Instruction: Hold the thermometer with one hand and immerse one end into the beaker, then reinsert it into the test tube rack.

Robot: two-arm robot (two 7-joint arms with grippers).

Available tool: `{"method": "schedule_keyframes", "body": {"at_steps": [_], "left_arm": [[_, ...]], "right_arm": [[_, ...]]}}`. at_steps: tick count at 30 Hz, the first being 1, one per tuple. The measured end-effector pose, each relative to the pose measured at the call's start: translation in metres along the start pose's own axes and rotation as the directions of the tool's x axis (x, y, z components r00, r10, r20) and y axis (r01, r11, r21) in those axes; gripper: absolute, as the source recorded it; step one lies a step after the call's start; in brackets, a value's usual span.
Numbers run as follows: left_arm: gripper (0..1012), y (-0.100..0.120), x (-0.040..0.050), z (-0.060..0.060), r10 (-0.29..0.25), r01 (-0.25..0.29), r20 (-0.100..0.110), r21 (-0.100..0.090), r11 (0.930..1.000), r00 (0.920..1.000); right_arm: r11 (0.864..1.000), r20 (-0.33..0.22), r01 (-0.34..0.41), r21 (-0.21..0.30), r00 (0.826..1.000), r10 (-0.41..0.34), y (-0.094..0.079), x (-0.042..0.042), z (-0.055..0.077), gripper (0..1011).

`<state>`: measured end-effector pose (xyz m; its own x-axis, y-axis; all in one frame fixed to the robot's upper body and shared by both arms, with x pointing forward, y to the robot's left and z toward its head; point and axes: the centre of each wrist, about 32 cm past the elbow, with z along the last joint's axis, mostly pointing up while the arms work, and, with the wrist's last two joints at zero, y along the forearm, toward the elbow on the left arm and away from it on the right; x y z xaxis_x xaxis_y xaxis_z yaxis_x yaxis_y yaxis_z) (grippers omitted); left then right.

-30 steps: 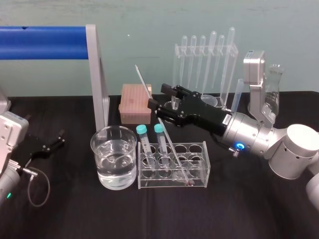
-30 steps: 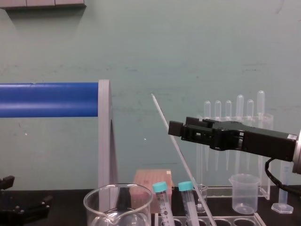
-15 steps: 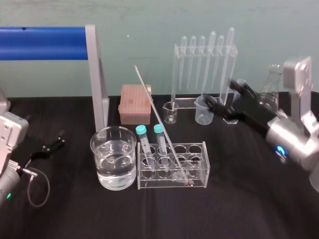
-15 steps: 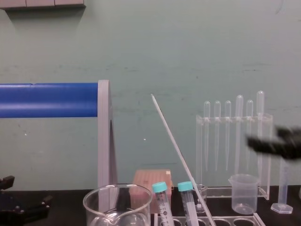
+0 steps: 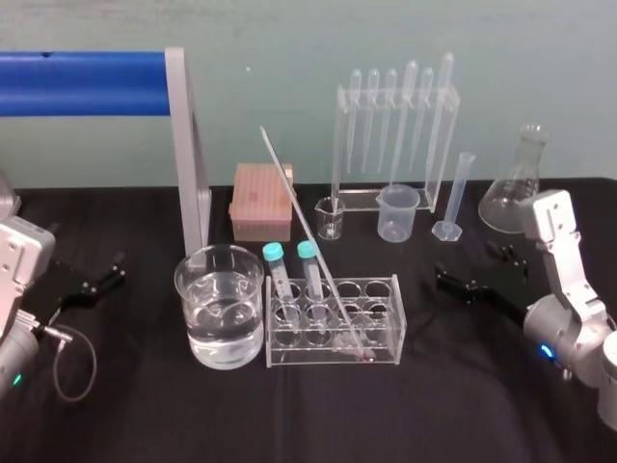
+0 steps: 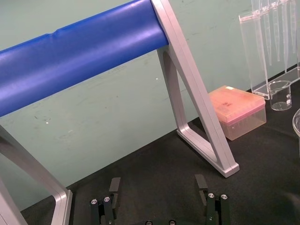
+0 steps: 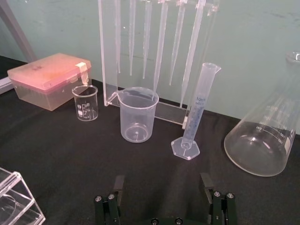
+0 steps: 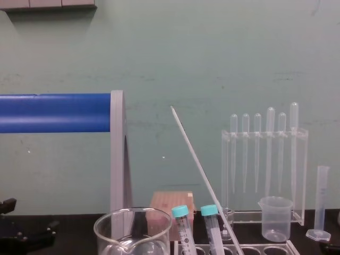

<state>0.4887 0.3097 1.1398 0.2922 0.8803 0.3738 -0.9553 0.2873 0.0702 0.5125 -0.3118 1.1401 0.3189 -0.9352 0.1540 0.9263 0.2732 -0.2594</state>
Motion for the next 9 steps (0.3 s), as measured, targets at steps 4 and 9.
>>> {"method": "schedule_keyframes", "body": {"at_steps": [4, 9], "left_arm": [[1008, 0.0, 0.0, 0.0, 0.0, 0.0, 0.0, 0.0, 1.0, 1.0], [1008, 0.0, 0.0, 0.0, 0.0, 0.0, 0.0, 0.0, 1.0, 1.0]], "right_arm": [[1.0, 0.001, -0.001, 0.003, 1.0, 0.001, -0.0001, 0.0004, 0.0011, 1003], [1.0, 0.0, -0.002, 0.005, 1.0, 0.002, -0.0002, 0.0005, 0.0017, 1002]]}}
